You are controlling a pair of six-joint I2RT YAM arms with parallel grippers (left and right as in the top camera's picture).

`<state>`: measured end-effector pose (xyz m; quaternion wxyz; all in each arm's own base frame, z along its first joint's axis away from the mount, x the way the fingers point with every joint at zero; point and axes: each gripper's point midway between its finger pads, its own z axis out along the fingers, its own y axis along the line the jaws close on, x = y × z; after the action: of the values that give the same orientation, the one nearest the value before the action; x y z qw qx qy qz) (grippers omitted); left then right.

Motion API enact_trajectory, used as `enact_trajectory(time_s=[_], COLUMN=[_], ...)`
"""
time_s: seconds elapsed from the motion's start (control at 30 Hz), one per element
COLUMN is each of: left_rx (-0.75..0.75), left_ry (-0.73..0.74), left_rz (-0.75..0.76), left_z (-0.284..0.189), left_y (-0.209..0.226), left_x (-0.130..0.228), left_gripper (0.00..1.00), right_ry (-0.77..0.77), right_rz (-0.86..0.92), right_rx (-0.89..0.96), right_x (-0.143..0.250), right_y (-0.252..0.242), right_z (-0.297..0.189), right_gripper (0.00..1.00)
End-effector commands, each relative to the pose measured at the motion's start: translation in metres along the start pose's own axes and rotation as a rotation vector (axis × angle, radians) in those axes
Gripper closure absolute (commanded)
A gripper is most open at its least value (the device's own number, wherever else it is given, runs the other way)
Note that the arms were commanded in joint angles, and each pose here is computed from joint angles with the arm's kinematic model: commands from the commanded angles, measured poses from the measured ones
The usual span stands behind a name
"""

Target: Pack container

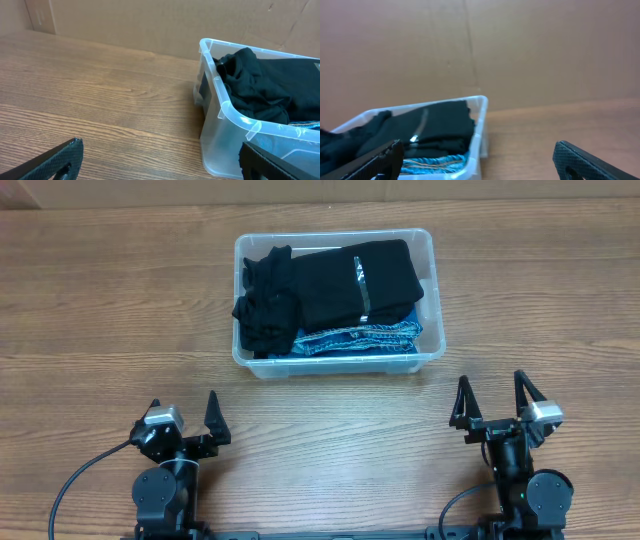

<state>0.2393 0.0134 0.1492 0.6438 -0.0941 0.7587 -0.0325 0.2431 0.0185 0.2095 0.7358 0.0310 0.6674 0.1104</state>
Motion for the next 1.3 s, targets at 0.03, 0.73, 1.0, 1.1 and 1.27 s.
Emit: enact_trajectory(time_s=[0.03,0.73,1.0,1.1,1.27], left_rx=[-0.001,-0.001,-0.001,-0.001,-0.001], left_ry=[-0.009,-0.009,-0.009,-0.009,-0.009], left_rz=[0.01,0.01,0.01,0.01,0.01], left_z=[-0.001,-0.001,-0.001,-0.001,-0.001], left_y=[0.001,0.001,0.001,0.001,0.001], left_x=[-0.002,-0.002,-0.002,-0.002,-0.002], left_gripper=[0.0,0.0,0.0,0.0,0.0], right_ry=[0.065,0.112,0.112,0.112,0.112], right_rz=[0.083,0.028,0.028,0.028,0.028], right_rx=[0.112,0.106,0.106,0.106,0.106], right_x=[0.026,0.036,0.036,0.036,0.036], right_y=[-0.022,-0.021,-0.021,-0.021,-0.021], right_z=[-0.001,-0.002,-0.002,-0.002,-0.002], right_gripper=[0.0,0.0,0.0,0.0,0.0])
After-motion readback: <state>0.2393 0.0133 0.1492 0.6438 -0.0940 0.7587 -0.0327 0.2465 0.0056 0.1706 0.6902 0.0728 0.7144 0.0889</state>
